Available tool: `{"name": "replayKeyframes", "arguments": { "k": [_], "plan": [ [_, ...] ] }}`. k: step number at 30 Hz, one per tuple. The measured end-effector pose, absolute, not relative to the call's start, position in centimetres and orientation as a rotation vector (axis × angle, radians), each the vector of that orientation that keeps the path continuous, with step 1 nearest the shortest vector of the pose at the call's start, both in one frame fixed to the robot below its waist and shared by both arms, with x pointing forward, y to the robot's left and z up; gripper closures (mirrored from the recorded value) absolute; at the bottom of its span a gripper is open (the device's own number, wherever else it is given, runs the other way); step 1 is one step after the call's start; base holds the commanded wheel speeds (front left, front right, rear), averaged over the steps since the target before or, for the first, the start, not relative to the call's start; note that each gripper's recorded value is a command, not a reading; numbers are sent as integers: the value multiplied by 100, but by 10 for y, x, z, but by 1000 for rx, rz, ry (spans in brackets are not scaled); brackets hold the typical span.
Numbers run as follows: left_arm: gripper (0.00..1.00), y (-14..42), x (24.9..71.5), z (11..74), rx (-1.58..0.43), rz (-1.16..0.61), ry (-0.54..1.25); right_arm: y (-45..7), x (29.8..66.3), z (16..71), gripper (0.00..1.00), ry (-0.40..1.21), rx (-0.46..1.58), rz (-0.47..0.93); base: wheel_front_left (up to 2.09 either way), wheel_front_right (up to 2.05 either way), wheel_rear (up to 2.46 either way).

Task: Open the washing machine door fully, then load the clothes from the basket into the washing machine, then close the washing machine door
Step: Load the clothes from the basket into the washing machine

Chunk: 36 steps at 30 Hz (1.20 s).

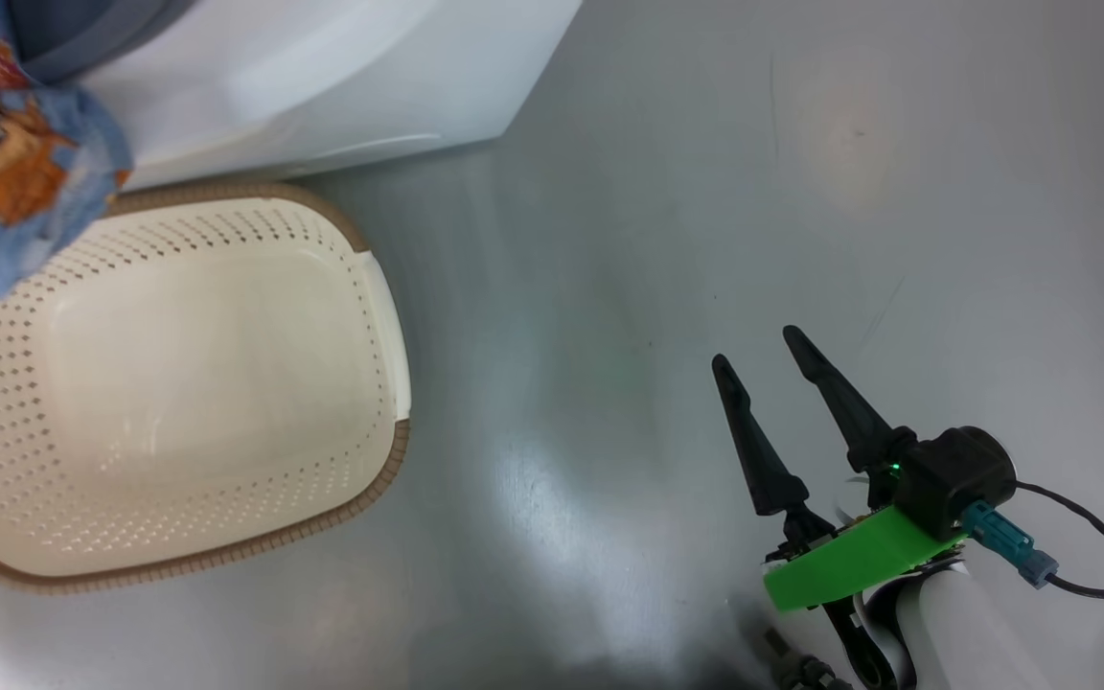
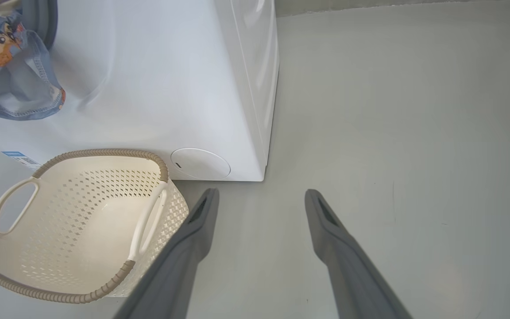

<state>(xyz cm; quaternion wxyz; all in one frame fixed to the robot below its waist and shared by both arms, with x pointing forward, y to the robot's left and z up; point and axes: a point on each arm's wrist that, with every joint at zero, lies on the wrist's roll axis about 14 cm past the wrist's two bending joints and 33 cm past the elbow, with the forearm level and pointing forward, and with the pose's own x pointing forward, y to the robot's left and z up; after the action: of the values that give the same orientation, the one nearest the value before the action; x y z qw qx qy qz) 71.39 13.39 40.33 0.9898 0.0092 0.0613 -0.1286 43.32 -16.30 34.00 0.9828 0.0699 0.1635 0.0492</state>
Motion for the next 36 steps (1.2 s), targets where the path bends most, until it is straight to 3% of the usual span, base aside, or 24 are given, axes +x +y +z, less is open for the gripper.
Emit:
{"name": "replayKeyframes", "arguments": {
  "k": [14,19,21,22,36],
  "plan": [
    [100,131,753,461,120,-249,-119,-161,428,320,0,383,151,100,0,0,0],
    [98,129,752,452,108,-248,-101,-163,428,320,0,384,155,93,0,0,0],
    [55,131,751,449,104,-243,-90,-162,428,320,0,384,155,94,0,0,0],
    [0,133,750,444,89,-235,-74,-162,427,320,0,383,156,94,0,0,0],
    [0,131,719,433,27,-222,7,-155,440,344,0,312,160,119,0,0,0]
  ]
}}
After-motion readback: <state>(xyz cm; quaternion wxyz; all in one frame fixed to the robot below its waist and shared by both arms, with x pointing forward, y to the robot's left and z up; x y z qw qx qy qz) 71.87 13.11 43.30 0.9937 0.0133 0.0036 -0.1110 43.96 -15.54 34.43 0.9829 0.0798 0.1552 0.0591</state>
